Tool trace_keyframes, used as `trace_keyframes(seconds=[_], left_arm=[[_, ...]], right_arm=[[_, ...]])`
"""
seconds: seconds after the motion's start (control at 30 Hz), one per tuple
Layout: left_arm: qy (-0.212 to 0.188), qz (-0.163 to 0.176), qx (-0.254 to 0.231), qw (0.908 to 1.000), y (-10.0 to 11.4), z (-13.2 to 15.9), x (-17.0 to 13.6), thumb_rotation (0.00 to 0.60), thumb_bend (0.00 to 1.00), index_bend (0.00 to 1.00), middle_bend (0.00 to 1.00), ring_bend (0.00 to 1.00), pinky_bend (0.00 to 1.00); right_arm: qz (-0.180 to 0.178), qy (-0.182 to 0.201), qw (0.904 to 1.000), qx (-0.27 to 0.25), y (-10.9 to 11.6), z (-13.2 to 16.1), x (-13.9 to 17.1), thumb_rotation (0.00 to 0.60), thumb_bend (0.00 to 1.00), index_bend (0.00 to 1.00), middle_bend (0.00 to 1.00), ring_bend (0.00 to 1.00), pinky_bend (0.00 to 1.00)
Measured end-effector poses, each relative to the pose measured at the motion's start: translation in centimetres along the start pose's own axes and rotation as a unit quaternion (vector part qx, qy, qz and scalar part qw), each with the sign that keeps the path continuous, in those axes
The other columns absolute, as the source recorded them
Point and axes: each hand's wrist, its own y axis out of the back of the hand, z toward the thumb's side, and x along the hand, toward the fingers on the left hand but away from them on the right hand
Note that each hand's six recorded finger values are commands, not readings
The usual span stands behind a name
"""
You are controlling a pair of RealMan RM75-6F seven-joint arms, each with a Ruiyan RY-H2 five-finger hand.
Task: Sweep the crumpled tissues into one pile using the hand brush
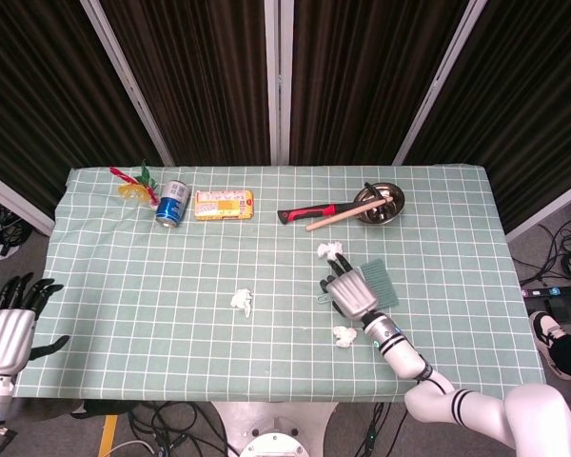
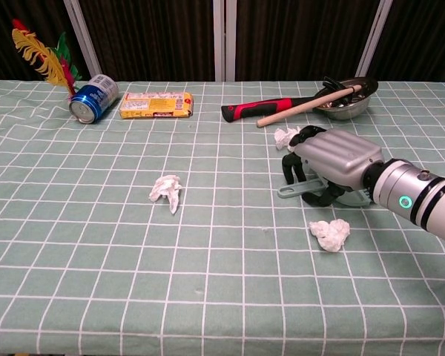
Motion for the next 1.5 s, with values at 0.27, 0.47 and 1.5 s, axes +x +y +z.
trace_keyframes(seconds=[0.27, 0.47, 1.5], left_arm=[[0.001, 0.0, 0.002, 1.0, 0.1, 0.0, -0.1, 0.6, 0.0, 0.21, 0.16, 0.05, 0.07], [0.004, -0.001, 0.009, 1.0, 0.3, 0.3, -0.1, 0.6, 0.0, 0.21, 0.16, 0.05, 0.07], [0.01, -0.012, 0.028, 0.9995, 1.0, 1.0, 0.4, 0.6, 0.0, 0.21, 0.16, 0.05, 0.07]], right_arm=[[-0.061, -0.015, 0.9976, -0.03, 4.7, -3.2, 1.3, 0.6, 0.44, 0.57, 0.57, 0.17, 0.05], [-0.088, -0.004, 0.989, -0.119, 7.6, -4.4, 0.7, 0.6, 0.44, 0.57, 0.57, 0.18, 0.06], [-0.034, 0.149, 0.8757, -0.458, 8.8, 2.8, -8.4, 0.6, 0.44, 0.57, 0.57, 0.18, 0.07]])
